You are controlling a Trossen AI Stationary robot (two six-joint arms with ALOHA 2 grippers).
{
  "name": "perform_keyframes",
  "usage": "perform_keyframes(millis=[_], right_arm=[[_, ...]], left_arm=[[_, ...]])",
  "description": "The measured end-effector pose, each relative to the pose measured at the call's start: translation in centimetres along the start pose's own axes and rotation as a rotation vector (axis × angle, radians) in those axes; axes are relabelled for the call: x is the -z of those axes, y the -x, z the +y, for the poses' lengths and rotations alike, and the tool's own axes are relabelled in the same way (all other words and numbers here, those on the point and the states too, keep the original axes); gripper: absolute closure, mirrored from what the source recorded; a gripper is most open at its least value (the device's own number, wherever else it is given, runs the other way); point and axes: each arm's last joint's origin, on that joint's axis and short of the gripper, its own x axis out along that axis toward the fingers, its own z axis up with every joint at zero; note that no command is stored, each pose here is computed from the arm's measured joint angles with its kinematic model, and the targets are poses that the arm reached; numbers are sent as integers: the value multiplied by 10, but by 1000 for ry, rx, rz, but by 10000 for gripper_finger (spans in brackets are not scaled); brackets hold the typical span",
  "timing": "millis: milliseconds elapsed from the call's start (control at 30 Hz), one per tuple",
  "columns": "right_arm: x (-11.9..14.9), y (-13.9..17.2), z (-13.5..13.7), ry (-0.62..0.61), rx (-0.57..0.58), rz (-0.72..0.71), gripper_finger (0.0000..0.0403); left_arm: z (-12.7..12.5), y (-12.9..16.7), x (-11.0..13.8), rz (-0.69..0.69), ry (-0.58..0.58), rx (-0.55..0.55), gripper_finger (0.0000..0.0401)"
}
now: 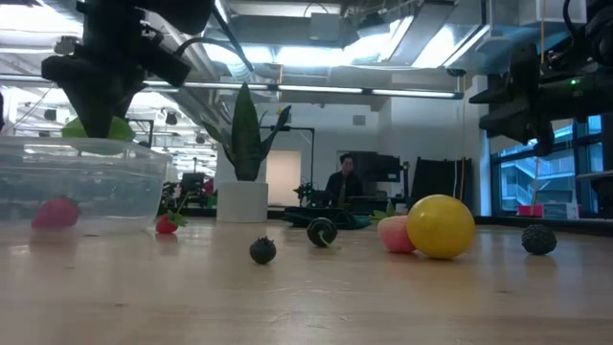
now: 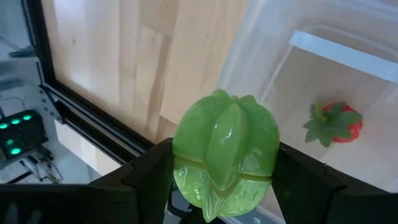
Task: Pick and placing Produce into tupperware
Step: Put the starfruit into the transparent bin, then put the left strawberry into the transparent bin
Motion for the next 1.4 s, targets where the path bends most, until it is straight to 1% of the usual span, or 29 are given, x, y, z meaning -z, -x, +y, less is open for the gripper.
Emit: perform_keyframes(millis=[100,367,467,567,833,933,1267,1333,1400], right_arm=[[0,0,0,0,0,0,136],[0,0,0,4,2,0,136],[0,0,0,5,2,0,136],[0,0,0,6,1,-1,136],[0,0,0,7,1,-1,136],[0,0,0,7,1,0,136],[0,0,0,11,1,0,136],[0,0,0,15,1,-1,136],[0,0,0,31,1,0,136]], left_arm=[[0,0,0,2,16,3,166],[-3,0,1,53,29,90,165],[-7,1,-3,35,14,155,162],[-10,1,-7,-7,11,193,154],[-11,1,-7,-9,10,196,117],[-11,1,-7,-9,11,196,108],[-8,16,-13,-56,27,229,112],[-7,20,-16,-78,39,248,112],[-8,23,-21,-109,57,293,112]])
